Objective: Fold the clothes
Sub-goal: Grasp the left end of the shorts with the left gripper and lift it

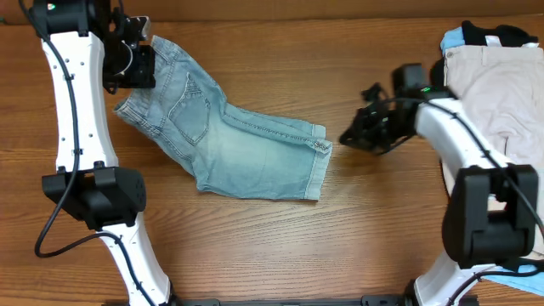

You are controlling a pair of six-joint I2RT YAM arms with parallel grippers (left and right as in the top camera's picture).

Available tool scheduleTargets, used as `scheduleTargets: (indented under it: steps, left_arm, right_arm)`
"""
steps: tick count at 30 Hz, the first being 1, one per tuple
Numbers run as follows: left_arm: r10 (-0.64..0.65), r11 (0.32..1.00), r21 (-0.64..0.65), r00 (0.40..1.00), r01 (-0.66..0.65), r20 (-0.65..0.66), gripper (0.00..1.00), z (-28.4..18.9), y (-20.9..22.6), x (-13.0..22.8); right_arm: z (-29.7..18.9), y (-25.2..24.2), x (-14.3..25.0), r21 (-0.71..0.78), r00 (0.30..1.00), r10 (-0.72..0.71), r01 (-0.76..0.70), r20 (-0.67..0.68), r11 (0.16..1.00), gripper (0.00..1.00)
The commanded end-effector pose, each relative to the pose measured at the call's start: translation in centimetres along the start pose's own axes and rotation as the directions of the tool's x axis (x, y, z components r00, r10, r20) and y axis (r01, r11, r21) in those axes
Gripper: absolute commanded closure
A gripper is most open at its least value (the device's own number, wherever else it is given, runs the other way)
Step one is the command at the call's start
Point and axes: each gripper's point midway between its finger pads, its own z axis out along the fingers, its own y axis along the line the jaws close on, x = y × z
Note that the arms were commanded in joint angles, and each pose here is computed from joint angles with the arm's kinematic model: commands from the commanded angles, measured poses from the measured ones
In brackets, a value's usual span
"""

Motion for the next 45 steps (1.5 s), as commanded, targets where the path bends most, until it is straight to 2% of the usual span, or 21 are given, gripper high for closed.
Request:
scheduleTargets:
  steps: [1, 5, 14, 23, 31, 37, 45]
  left_arm:
    - [0.029, 1.0, 0.006, 0.998, -0.03, 0.049, 0.96, -1.7, -1.9, -0.4]
    - [0.063, 0.998, 0.002, 0.997, -0.063, 0.042, 0.96, -1.4, -3.2, -0.4]
    - [0.148, 0.988, 0.031, 0.989, -0.149, 0.03, 0.96, -0.7, -7.3, -0.3]
    - [0.286, 0.956, 0.082, 0.958, -0.282, -0.034, 0.96, 1.3, -14.6, 1.6]
    - [0.339, 0.939, 0.12, 0.929, -0.323, -0.146, 0.96, 5.7, -19.9, 4.8]
    - [0.347, 0.934, 0.132, 0.929, -0.331, -0.128, 0.96, 6.4, -23.4, 5.5]
    - [0.363, 0.926, 0.162, 0.923, -0.342, -0.124, 0.96, 6.2, -25.9, 6.5]
  right_arm:
    - [2.7, 1.4, 1.7, -0.041, 0.998, 0.048, -0.05, -0.038, 0.998, 0.96]
    - [4.4, 0.0, 2.1, 0.02, 0.994, 0.107, -0.107, -0.009, 0.994, 0.96]
    - [6.4, -2.3, 2.9, 0.029, 0.995, 0.094, -0.094, 0.023, 0.995, 0.96]
    - [7.0, -2.6, 2.6, 0.022, 0.994, 0.104, -0.105, 0.036, 0.994, 0.96]
    - [7.0, -2.6, 2.5, 0.021, 0.994, 0.102, -0.103, 0.039, 0.994, 0.96]
    - [7.0, -2.6, 2.5, 0.022, 0.994, 0.102, -0.103, 0.039, 0.994, 0.96]
    - [7.3, -2.9, 2.6, 0.024, 0.994, 0.107, -0.108, 0.033, 0.994, 0.96]
